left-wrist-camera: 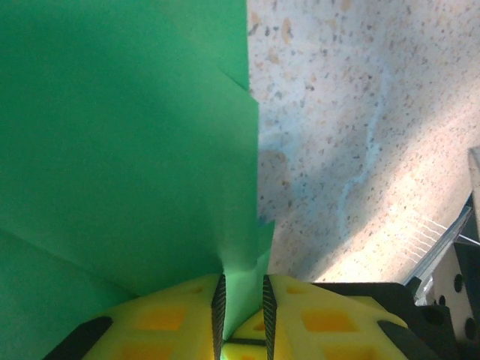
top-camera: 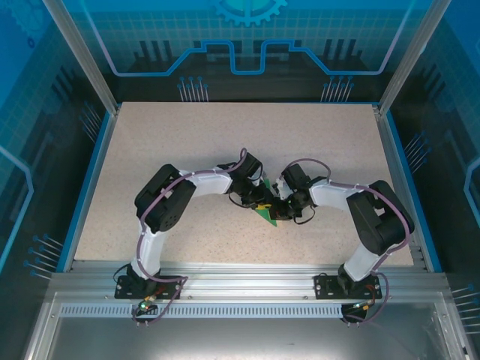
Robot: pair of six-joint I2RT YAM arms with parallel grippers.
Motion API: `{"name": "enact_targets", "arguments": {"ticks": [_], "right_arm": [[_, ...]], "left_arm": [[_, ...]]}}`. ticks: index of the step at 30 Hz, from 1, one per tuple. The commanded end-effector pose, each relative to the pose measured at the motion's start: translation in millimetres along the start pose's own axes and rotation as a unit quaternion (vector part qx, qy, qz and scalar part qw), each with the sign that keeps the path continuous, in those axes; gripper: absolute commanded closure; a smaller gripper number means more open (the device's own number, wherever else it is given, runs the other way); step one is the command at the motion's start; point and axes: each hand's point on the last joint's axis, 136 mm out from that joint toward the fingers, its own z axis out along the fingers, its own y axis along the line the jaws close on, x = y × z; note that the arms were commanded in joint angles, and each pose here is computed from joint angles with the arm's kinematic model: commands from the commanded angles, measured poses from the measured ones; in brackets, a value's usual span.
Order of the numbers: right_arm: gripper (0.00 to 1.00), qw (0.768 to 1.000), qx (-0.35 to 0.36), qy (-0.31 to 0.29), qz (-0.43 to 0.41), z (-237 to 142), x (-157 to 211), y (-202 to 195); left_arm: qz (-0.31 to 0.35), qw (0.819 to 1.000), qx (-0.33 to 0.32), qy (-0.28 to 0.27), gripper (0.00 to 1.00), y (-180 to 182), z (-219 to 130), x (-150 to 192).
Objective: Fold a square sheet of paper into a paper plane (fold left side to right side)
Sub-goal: Fourth fold the wing at the center of the table.
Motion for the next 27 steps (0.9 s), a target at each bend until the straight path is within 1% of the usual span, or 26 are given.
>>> {"name": "enact_targets", "arguments": {"ticks": [1,4,6,13,20,24,27], "right_arm": [[0.93,0.983,0.127,0.117,0.062,13.8,71.5,-60.8],[0.94,0.981,0.136,0.122,0.067,13.4,75.6,-64.9],[0.94,0.980,0.137,0.123,0.070,13.6,77.0,-65.6],[0.94,0.980,0.137,0.126,0.071,14.1,79.3,-66.3],[0.94,0.981,0.133,0.126,0.070,13.9,79.6,-65.0],[0.94,0.983,0.125,0.120,0.065,13.8,77.2,-61.7],[0.93,0.989,0.098,0.100,0.050,12.5,67.6,-50.4]], "left_arm": [[-0.019,0.999,-0.043,0.004,0.75,33.4,9.5,-6.6],[-0.027,0.998,-0.064,-0.002,0.76,48.4,5.9,-16.1],[-0.030,0.998,-0.062,-0.009,0.75,51.6,-0.1,-26.5],[-0.028,0.997,-0.056,-0.043,0.74,54.8,-30.6,-79.4],[-0.030,0.996,-0.050,-0.066,0.73,61.2,-53.2,-129.9],[-0.042,0.995,-0.046,-0.074,0.73,69.0,-63.0,-143.5],[-0.034,0.995,-0.043,-0.085,0.72,65.3,-76.6,-146.9]]}}
